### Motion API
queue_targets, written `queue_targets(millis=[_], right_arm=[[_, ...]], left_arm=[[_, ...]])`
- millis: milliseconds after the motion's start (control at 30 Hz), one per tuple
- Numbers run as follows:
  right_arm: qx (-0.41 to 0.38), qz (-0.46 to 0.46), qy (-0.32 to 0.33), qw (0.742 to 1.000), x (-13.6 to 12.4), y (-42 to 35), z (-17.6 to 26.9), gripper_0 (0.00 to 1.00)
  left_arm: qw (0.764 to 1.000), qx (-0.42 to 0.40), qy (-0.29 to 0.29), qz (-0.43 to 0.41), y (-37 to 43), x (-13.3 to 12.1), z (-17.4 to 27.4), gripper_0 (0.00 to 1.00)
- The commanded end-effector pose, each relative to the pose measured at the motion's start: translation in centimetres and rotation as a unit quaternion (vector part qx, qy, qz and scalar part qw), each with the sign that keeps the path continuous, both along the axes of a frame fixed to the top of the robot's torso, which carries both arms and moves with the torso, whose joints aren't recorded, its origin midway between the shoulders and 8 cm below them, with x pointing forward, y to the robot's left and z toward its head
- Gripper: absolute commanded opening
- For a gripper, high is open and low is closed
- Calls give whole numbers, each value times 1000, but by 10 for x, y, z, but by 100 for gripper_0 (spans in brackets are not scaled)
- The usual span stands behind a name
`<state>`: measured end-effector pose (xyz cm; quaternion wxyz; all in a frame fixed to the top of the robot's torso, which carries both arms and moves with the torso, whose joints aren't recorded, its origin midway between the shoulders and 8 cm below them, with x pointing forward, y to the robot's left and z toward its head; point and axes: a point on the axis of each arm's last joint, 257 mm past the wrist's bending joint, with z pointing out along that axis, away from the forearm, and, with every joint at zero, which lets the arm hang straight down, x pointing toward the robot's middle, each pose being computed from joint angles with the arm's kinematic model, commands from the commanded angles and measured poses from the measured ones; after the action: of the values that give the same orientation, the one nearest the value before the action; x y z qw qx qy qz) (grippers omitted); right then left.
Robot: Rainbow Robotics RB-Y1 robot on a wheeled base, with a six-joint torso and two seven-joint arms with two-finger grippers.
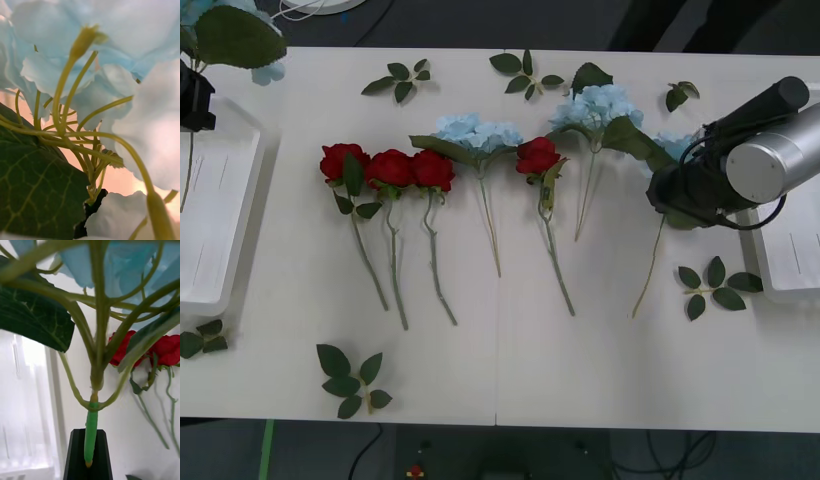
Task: Place the red flowers into the right box and the blue flowers into the left box. If a person shows an open palm, hand one flower to the person first, then continue sorting.
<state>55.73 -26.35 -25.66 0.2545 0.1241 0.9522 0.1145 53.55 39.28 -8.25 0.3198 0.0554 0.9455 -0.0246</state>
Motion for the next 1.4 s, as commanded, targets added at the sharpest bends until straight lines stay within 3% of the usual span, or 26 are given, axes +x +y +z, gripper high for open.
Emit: queue_targets(millis=[33, 267, 433, 633, 800, 1000, 1233, 1267, 1300, 1333, 1400], right_arm=[[-30, 64, -52, 996, 2, -16, 35, 0], [-22, 155, -118, 981, -16, 4, 51, 0], [-22, 223, -180, 958, -33, 31, 78, 0], [-13, 291, -269, 918, -61, 69, 138, 0], [-4, 343, -337, 877, -88, 107, 180, 0], [66, 390, -362, 844, -124, 156, 212, 0], [198, 459, -316, 806, -174, 194, 248, 0], [202, 474, -314, 797, -180, 194, 252, 0], [204, 485, -314, 790, -183, 195, 255, 0], [203, 497, -317, 782, -186, 196, 258, 0], [196, 519, -328, 765, -188, 197, 262, 0]], left_arm=[[999, 29, -23, -1, 69, -7, 2, 0], [999, 9, -34, -6, 135, -24, -19, 0], [998, 32, -47, -10, 165, -23, -32, 0], [996, 80, -45, -4, 183, -14, -66, 0], [994, 100, -37, 1, 195, -23, -90, 0], [991, 129, -23, 14, 219, -38, -121, 0], [991, 133, -2, 18, 227, -50, -138, 0], [991, 135, 0, 16, 227, -52, -140, 12], [990, 138, -1, 16, 229, -52, -140, 32], [990, 141, -2, 15, 230, -51, -140, 43], [989, 146, -5, 15, 233, -53, -142, 45]])
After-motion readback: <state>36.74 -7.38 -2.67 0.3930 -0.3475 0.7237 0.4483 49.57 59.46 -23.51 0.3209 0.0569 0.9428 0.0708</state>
